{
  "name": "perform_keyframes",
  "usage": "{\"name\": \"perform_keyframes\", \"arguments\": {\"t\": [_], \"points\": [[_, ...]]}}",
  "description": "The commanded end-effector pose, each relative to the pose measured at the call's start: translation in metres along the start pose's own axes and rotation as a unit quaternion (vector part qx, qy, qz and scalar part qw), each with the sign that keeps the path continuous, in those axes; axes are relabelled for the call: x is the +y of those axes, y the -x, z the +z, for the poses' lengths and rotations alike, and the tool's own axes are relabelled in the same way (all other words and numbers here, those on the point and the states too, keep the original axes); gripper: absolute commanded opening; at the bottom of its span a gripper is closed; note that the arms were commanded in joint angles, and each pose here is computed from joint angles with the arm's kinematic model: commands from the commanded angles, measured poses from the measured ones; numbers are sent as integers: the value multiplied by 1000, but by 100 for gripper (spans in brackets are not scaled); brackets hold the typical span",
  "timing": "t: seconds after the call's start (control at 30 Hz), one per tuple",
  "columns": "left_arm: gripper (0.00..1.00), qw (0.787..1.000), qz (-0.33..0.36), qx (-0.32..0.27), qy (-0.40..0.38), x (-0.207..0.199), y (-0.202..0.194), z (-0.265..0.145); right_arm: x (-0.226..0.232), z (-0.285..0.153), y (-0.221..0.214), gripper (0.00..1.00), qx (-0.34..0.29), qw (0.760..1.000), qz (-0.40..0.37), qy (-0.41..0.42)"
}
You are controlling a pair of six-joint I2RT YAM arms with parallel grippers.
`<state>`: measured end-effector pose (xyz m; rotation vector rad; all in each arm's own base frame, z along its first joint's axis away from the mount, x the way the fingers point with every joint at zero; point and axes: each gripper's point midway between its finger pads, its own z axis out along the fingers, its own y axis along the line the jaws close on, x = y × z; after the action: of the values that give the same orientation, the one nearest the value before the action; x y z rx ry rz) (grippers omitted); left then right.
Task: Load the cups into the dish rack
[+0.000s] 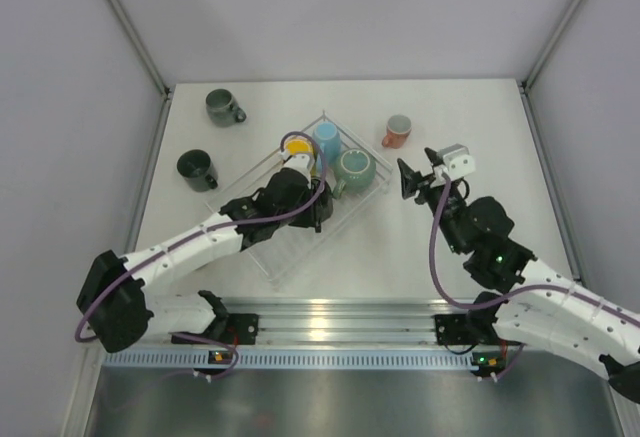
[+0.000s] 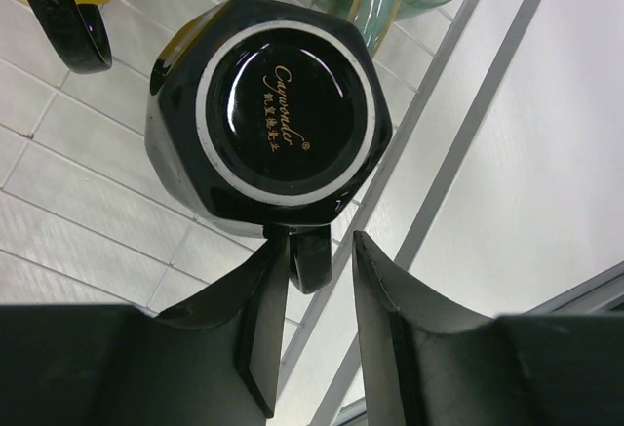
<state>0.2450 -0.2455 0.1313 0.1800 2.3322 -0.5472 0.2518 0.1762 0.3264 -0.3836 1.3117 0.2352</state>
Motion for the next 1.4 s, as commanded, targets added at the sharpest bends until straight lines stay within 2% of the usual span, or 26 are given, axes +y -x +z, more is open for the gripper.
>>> {"name": "perform_keyframes", "arguments": {"t": [0.0,0.03,0.1,0.13,0.17,0.2,0.27,0.33,0.37,0.4,0.47,0.5,0.57,0.63,0.67,0.73,0.77,0.8,1.03,1.37], "points": [[38,998,-17,-56,-25,-19,37,-13,-18,7,-13,58,68,990,78,-98],[38,998,-22,-59,-25,-19,39,-15,-24,12,-7,59,74,987,86,-115],[39,997,-26,-66,-20,-18,43,-20,-17,22,-31,60,127,978,117,-116],[40,997,-28,-65,-17,-18,44,-23,-31,32,-25,60,125,973,138,-134],[40,997,-28,-70,-15,-17,47,-27,-30,36,-51,60,172,962,158,-140],[40,997,-29,-76,-12,-16,50,-29,-26,46,-46,59,177,959,187,-116],[40,995,-33,-88,-11,-15,56,-37,-55,60,-74,57,210,943,206,-156],[41,994,-34,-101,-4,-11,62,-45,-77,71,-78,56,216,937,204,-183],[41,994,-34,-107,-5,-12,66,-50,-81,78,-94,56,237,931,199,-192],[42,993,-35,-110,-4,-12,68,-53,-82,88,-88,56,235,932,206,-185],[43,993,-33,-110,5,-8,69,-58,-94,97,-112,55,268,919,211,-197],[43,993,-35,-113,3,-10,73,-62,-96,107,-108,55,267,919,218,-192],[43,993,-35,-112,-2,-14,77,-69,-105,116,-130,54,291,910,219,-200],[43,992,-34,-117,-15,-19,81,-76,-112,130,-131,54,288,910,218,-203],[44,992,-34,-118,-24,-22,83,-79,-113,135,-148,54,307,904,213,-206],[44,991,-34,-128,-37,-27,90,-88,-119,150,-148,53,308,904,214,-206],[45,990,-34,-133,-43,-29,93,-93,-118,152,-167,53,333,896,208,-207],[45,989,-33,-136,-45,-30,95,-96,-122,161,-163,52,330,897,210,-205],[45,981,-41,-177,-67,-35,113,-128,-122,176,-216,51,383,878,197,-209],[46,970,-52,-230,-63,-26,130,-162,-119,181,-265,49,423,861,189,-212]]}}
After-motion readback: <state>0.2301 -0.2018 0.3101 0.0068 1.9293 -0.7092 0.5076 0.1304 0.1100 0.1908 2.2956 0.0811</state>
